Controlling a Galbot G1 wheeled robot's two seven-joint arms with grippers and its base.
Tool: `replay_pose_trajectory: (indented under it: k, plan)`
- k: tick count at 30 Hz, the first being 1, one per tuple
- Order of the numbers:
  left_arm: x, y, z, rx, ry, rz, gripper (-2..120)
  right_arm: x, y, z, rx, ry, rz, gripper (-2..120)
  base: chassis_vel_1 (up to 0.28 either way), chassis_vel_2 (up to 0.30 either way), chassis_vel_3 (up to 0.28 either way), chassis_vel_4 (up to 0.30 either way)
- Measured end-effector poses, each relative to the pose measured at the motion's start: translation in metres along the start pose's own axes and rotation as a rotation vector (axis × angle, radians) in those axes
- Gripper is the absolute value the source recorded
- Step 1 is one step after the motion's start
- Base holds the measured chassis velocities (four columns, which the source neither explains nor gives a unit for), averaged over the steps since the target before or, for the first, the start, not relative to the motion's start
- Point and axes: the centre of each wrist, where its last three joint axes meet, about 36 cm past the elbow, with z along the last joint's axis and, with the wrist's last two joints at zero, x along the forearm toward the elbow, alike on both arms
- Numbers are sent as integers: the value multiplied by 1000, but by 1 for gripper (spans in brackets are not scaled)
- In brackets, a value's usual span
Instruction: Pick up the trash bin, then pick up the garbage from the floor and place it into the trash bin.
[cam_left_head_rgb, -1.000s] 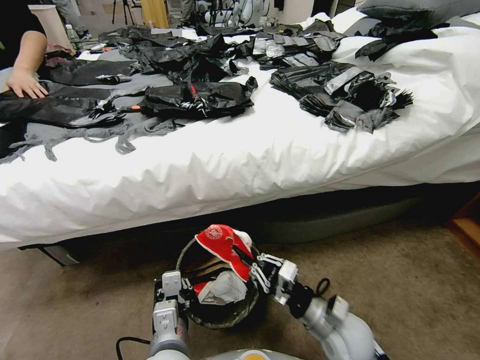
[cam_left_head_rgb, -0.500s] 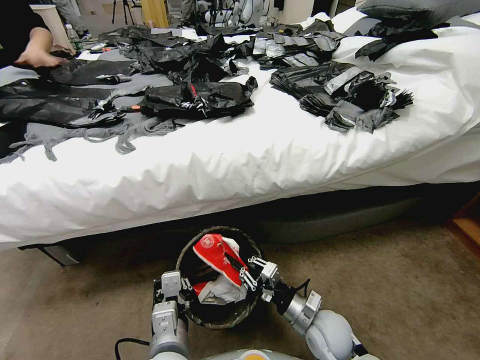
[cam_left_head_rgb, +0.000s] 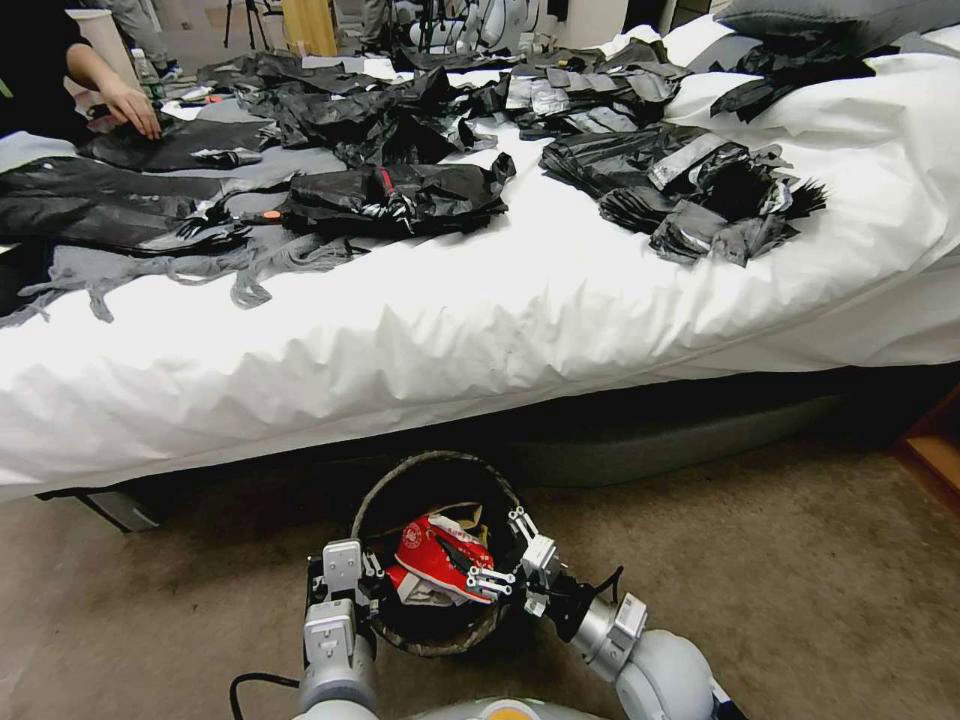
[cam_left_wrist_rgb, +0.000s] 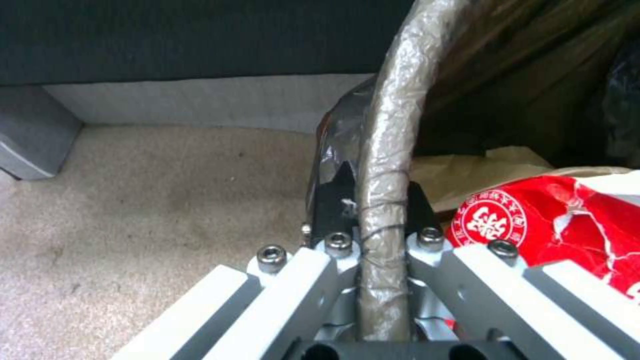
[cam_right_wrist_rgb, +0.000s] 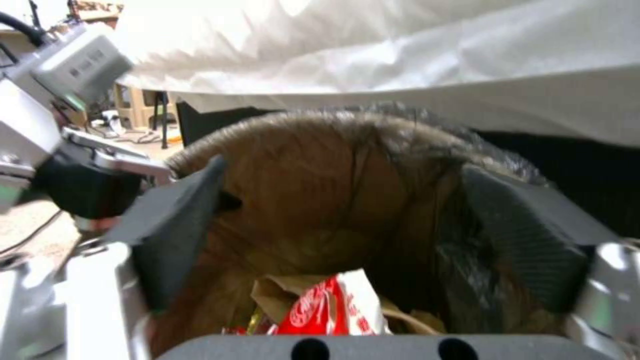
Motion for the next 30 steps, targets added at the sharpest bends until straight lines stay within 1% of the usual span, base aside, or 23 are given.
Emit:
replay_pose_trajectory:
  k: [1, 2, 3, 4, 7, 8, 10, 11, 13, 14, 17, 18, 20, 21, 22, 23, 24, 26, 28, 30]
  plan:
    - [0, 0, 0, 0, 0, 0, 0, 0, 0, 0, 0, 0, 0, 89, 0, 0, 0, 0]
    - [0, 0, 0, -1, 0, 0, 0, 0, 1, -2, 5, -6, -2, 92, 0, 0, 0, 0]
    - [-1, 0, 0, -2, 1, -1, 0, -1, 2, -5, 18, -21, -6, 97, 0, 0, 0, 0]
    - [-1, 0, 0, -2, 1, -1, 0, -1, 2, -5, 18, -21, -6, 97, 0, 0, 0, 0]
    - [-3, 1, 2, -8, 6, -5, 0, -6, 5, -24, 78, -95, 1, 100, 0, 0, 0, 0]
    - [-3, 1, 2, -8, 6, -5, 0, -6, 5, -24, 78, -95, 1, 100, 0, 0, 0, 0]
    - [-5, 2, 4, -13, 9, -9, 0, -11, 7, -42, 125, -147, 36, 100, 0, 0, 0, 0]
    - [-5, 2, 4, -13, 9, -9, 0, -11, 7, -42, 125, -147, 36, 100, 0, 0, 0, 0]
    - [-6, 3, 5, -17, 10, -10, 0, -11, 9, -62, 171, -182, 123, 100, 0, 0, 0, 0]
    - [-6, 3, 5, -17, 10, -10, 0, -11, 9, -62, 171, -182, 123, 100, 0, 0, 0, 0]
    - [-7, 5, 5, -19, 10, -11, 0, 2, 15, -82, 216, -199, 262, 100, 0, 0, 0, 0]
    - [-7, 5, 5, -19, 10, -11, 0, 2, 15, -82, 216, -199, 262, 100, 0, 0, 0, 0]
    - [-7, 4, 4, -12, 9, -10, 0, 13, 25, -79, 212, -189, 353, 100, 0, 0, 0, 0]
    - [-7, 4, 4, -12, 9, -10, 0, 13, 25, -79, 212, -189, 353, 100, 0, 0, 0, 0]
    - [-8, 5, 3, -10, 8, -11, 0, 20, 32, -75, 196, -179, 406, 100, 0, 0, 0, 0]
    - [-8, 5, 3, -10, 7, -13, 0, 23, 37, -72, 186, -174, 434, 100, 0, 0, 0, 0]
    - [-8, 5, 3, -10, 7, -13, 0, 23, 37, -72, 186, -174, 434, 100, 0, 0, 0, 0]
    - [-10, 7, 3, -10, 6, -16, 0, 34, 51, -62, 153, -150, 504, 100, 0, 0, 0, 0]
    - [-10, 8, 2, -4, 6, -17, 0, 41, 59, -53, 137, -136, 533, 100, 0, 0, 0, 0]
    - [-11, 8, 2, -1, 7, -18, 0, 43, 61, -51, 134, -131, 538, 100, 0, 0, 0, 0]
